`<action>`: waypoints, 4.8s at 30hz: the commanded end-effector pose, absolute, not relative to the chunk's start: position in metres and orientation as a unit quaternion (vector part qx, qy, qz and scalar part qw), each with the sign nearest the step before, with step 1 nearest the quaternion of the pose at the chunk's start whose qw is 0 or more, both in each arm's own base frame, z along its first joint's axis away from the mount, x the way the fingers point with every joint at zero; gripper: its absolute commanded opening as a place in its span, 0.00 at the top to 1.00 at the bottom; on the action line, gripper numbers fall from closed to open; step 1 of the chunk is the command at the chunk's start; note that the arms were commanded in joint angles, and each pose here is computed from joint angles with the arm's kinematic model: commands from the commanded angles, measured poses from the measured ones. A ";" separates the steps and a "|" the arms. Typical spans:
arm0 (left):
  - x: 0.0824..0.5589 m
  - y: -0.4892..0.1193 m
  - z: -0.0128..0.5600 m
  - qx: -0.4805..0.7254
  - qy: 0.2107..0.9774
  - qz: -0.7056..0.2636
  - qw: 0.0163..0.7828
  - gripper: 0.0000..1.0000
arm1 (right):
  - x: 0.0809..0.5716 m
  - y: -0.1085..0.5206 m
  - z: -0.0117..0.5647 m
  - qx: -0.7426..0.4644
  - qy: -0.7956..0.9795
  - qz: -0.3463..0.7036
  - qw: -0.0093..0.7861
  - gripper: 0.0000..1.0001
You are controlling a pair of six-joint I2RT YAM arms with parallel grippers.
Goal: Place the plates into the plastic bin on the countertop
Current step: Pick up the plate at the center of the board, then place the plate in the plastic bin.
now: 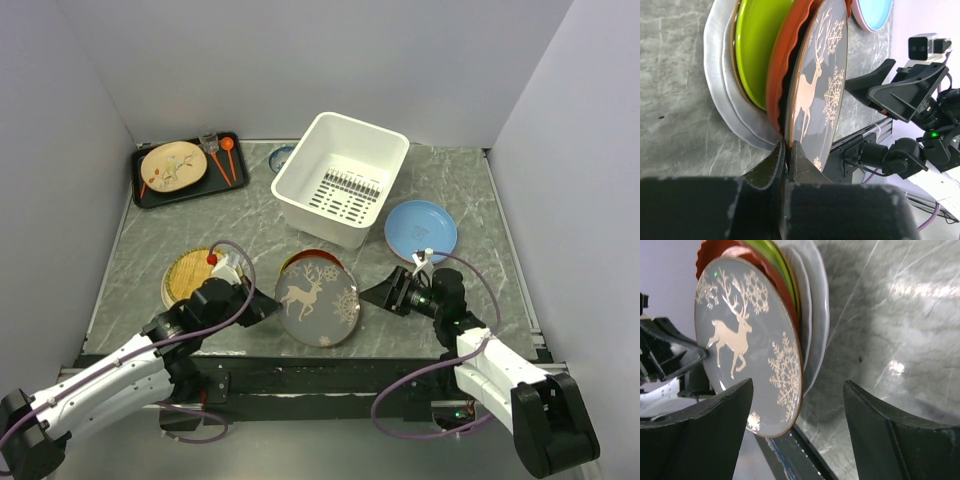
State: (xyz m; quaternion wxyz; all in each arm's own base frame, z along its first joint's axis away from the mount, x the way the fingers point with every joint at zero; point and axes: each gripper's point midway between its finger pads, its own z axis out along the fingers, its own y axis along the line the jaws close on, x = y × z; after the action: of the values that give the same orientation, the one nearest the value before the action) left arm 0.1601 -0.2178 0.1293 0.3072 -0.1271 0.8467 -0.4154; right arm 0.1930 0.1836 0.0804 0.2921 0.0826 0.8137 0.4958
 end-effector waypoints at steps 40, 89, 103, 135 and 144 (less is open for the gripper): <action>0.156 -0.268 0.290 0.026 0.678 -0.612 0.406 0.99 | 0.187 0.201 0.181 -0.015 0.722 0.587 0.367 0.91; 0.172 -0.297 0.232 0.046 0.737 -0.572 0.357 0.87 | 0.188 0.189 0.284 0.004 0.644 0.611 0.460 1.00; 0.170 -0.288 0.257 0.036 0.714 -0.587 0.380 0.99 | 0.210 0.166 0.242 0.070 0.706 0.514 0.482 0.00; 0.205 -0.297 0.310 0.028 0.717 -0.547 0.430 0.99 | 0.211 0.129 0.226 0.108 0.754 0.393 0.515 0.00; 0.230 -0.311 0.329 0.037 0.719 -0.539 0.437 0.99 | 0.208 0.124 0.221 0.102 0.765 0.373 0.515 0.00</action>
State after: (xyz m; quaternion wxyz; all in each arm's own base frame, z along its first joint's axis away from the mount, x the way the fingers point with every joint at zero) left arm 0.2135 -0.2986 0.2386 0.3698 0.0244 0.8018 -0.4688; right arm 0.2082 0.1282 0.1920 0.4795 0.1183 0.7827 0.3787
